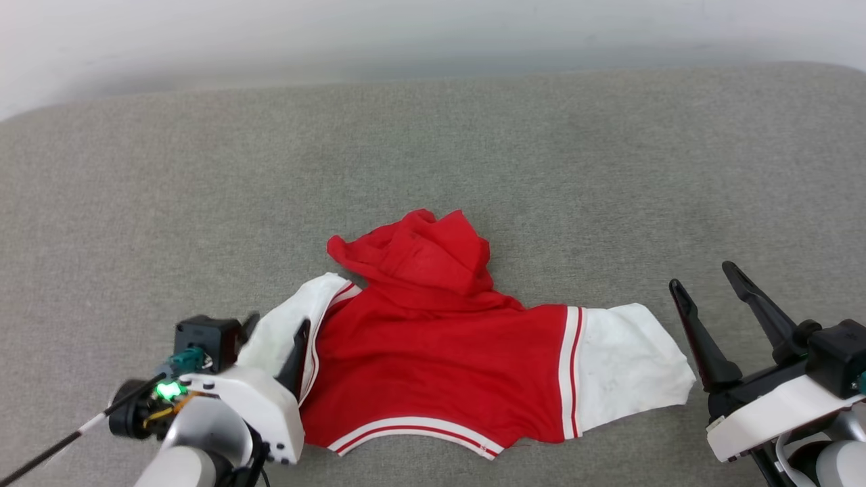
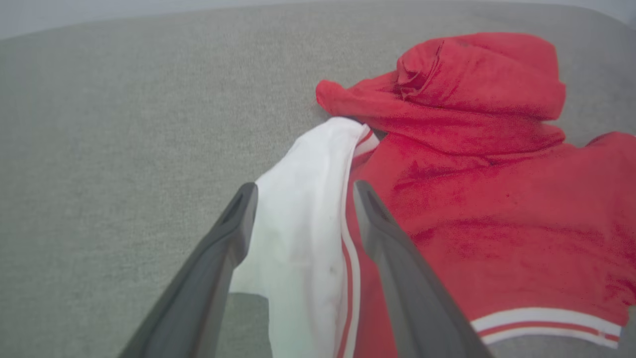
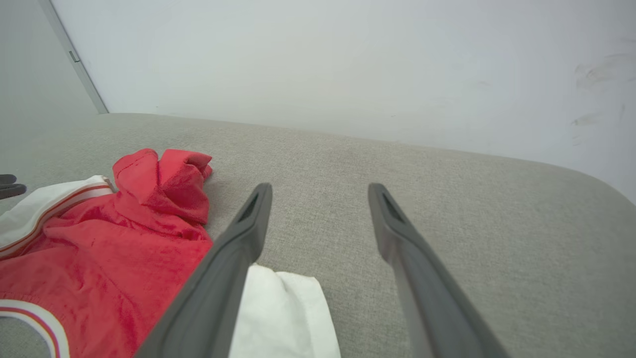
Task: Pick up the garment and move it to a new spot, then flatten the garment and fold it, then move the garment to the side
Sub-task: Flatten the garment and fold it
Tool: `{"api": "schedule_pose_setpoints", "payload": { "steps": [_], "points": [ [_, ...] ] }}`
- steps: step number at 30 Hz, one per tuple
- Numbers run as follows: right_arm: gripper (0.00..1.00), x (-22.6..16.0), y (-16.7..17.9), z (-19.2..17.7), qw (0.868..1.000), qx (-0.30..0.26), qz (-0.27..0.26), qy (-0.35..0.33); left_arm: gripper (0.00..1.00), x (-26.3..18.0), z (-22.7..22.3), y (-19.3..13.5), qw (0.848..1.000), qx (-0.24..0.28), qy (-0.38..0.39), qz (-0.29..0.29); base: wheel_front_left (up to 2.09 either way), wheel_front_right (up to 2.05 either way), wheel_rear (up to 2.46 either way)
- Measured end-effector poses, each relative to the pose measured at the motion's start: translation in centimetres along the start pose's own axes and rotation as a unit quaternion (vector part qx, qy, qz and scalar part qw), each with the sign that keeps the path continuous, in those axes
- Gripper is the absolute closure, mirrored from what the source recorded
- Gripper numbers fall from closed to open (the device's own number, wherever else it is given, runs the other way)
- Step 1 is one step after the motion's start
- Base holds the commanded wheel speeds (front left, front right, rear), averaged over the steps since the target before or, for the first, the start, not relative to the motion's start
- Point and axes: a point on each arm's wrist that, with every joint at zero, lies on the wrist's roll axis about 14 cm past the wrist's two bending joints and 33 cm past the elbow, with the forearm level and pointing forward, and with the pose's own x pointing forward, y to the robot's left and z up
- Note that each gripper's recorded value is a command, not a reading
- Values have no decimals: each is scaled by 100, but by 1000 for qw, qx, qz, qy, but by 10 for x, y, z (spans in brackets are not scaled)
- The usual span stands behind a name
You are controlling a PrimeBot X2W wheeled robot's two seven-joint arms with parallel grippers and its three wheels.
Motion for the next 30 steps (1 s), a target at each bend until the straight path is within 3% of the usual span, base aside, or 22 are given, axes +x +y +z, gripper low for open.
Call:
{"api": "schedule_pose_setpoints", "payload": {
  "steps": [4,8,14,19,29,30],
  "points": [
    [0,-6,-2,6,1000,-1,-6,-8,0,1,43,-14,996,19,-86,-22,0,0,0],
    [0,-13,-4,7,1000,0,-14,-9,0,5,71,-44,989,40,-123,-69,0,0,0],
    [0,-22,-9,2,1000,5,-28,-2,0,21,49,-89,982,104,-22,-157,0,0,0],
    [0,-26,-15,-8,999,16,-43,8,0,44,35,-97,975,139,52,-168,0,0,0],
    [0,-33,-28,-36,996,30,-76,39,0,92,4,-100,961,180,121,-173,0,0,0],
    [0,-33,-28,-39,996,31,-79,42,41,95,0,-99,960,179,127,-173,0,0,0]
  ]
}}
